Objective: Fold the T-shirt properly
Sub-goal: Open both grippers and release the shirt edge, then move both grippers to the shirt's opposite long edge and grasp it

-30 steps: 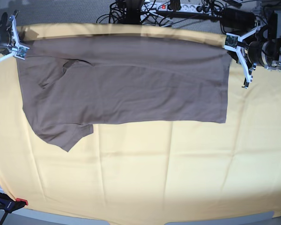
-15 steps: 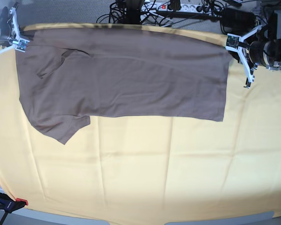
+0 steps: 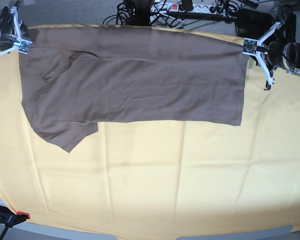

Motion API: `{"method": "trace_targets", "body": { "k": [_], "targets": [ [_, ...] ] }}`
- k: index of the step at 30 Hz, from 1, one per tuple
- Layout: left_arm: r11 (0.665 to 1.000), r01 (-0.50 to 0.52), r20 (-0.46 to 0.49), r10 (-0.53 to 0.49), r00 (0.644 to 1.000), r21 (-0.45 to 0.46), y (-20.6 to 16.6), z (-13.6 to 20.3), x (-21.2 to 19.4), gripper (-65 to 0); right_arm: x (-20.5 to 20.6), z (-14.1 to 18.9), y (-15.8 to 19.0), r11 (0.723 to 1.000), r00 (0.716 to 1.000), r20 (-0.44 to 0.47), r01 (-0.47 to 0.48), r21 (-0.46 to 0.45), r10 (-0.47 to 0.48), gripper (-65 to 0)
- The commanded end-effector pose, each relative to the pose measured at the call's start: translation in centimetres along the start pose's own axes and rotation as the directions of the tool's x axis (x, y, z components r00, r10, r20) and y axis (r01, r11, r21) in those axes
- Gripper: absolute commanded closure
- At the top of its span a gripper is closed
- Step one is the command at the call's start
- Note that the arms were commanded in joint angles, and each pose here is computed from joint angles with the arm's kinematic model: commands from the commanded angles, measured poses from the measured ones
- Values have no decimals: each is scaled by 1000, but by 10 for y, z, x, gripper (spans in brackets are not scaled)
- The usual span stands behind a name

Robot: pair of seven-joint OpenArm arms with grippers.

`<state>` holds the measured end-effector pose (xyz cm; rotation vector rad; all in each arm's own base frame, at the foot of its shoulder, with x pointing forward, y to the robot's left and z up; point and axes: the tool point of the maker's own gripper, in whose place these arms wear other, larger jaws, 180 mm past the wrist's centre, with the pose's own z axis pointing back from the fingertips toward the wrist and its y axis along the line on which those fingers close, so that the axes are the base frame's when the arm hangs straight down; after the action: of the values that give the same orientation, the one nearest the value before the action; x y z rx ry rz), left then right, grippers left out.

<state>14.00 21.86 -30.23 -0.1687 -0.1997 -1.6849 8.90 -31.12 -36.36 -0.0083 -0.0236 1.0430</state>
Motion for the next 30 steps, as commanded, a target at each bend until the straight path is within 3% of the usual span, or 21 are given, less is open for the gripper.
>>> {"method": "trace_targets", "body": {
  "k": [1, 4, 8, 12, 15, 18, 24, 27, 30],
  "targets": [
    [1000, 12, -45, -11, 999, 13, 4, 8, -9, -185, 4, 7, -6, 1000, 1000, -1, -24, -19, 24, -320],
    [1000, 24, -114, -23, 993, 11, 3, 10, -18, -297, 4, 11, -3, 999, 999, -33, -42, -15, 42, -324],
    [999, 54, -134, -53, 990, 7, 0, 15, -15, -299, 15, 22, 8, 998, 997, -33, -68, 8, 68, -324],
    [996, 86, -154, -80, 985, 32, 5, 26, -14, -299, 34, 40, -3, 992, 994, 8, -109, -67, 110, -324],
    [986, 59, -160, -34, 987, 154, 33, 37, -13, -299, 39, 58, -25, 982, 994, 28, -99, -160, 105, -324],
    [967, 3, -130, 31, 991, 254, 55, 49, -10, -299, 43, 77, -43, 975, 995, 78, -46, -216, 64, -324],
    [941, -164, 1, 172, 985, 296, 85, 49, -8, -299, 46, 110, -72, 949, 987, 161, 45, -312, 6, -324],
    [899, -319, 97, 304, 948, 299, 111, 43, -20, -299, 47, 119, -78, 941, 984, 180, 65, -333, -4, -324],
    [824, -497, 205, 455, 867, 273, 139, 34, -36, -299, 47, 119, -78, 940, 983, 183, 69, -335, -7, -324]
  ]
}}
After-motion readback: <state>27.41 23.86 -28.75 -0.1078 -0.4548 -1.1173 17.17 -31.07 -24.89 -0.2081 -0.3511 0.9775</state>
